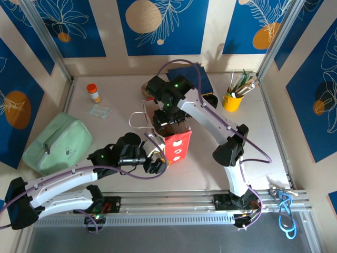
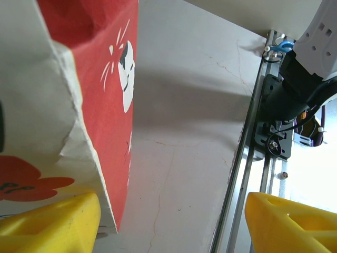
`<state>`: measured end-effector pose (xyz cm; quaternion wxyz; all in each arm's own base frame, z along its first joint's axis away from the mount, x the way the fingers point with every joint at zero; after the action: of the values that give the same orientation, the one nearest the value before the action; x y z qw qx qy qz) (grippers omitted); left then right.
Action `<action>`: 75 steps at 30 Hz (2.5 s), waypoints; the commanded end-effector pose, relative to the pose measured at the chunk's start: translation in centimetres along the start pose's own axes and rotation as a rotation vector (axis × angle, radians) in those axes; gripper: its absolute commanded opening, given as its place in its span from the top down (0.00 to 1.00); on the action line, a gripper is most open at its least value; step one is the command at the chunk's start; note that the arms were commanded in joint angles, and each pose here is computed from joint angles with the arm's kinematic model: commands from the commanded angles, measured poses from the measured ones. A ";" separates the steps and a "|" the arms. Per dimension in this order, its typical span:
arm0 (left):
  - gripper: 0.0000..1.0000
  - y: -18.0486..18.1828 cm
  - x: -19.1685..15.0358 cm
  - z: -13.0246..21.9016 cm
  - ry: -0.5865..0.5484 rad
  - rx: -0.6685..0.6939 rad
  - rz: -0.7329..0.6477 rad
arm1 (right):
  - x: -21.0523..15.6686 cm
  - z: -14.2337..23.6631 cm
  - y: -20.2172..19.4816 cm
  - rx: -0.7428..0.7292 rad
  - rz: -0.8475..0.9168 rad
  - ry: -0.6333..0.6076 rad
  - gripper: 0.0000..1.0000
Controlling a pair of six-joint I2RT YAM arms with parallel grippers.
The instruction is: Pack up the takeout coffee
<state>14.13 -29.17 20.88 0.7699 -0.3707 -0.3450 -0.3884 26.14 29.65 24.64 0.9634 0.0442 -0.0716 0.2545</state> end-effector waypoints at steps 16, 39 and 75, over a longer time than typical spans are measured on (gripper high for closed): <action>0.27 -0.3 0.2 0.2 -0.017 -0.003 -0.009 | 0.5 7.2 0.1 0.079 0.001 -0.196 0.35; 0.19 0.1 1.7 2.5 -0.071 0.065 -0.023 | 1.3 13.1 -2.7 0.127 -0.012 -0.404 0.32; 0.08 9.5 -3.4 7.8 -0.167 0.634 0.179 | -4.9 11.5 -26.7 -0.117 -0.527 -0.603 0.21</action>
<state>17.75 -19.76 19.17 0.8391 -0.2114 -0.4500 -0.2206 32.73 3.29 33.60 0.9438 0.0689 -0.3212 -0.0371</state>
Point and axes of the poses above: each hand's point on the last joint's axis, 136 mm out from that joint toward the fingers, its own z axis back along the fingers, its own y axis along the line the jaws close on, x = y × z, the point moved 1 cm from there along z, back along the fingers, and after that the axes turned 6 degrees about z, right-handed, at the moved point
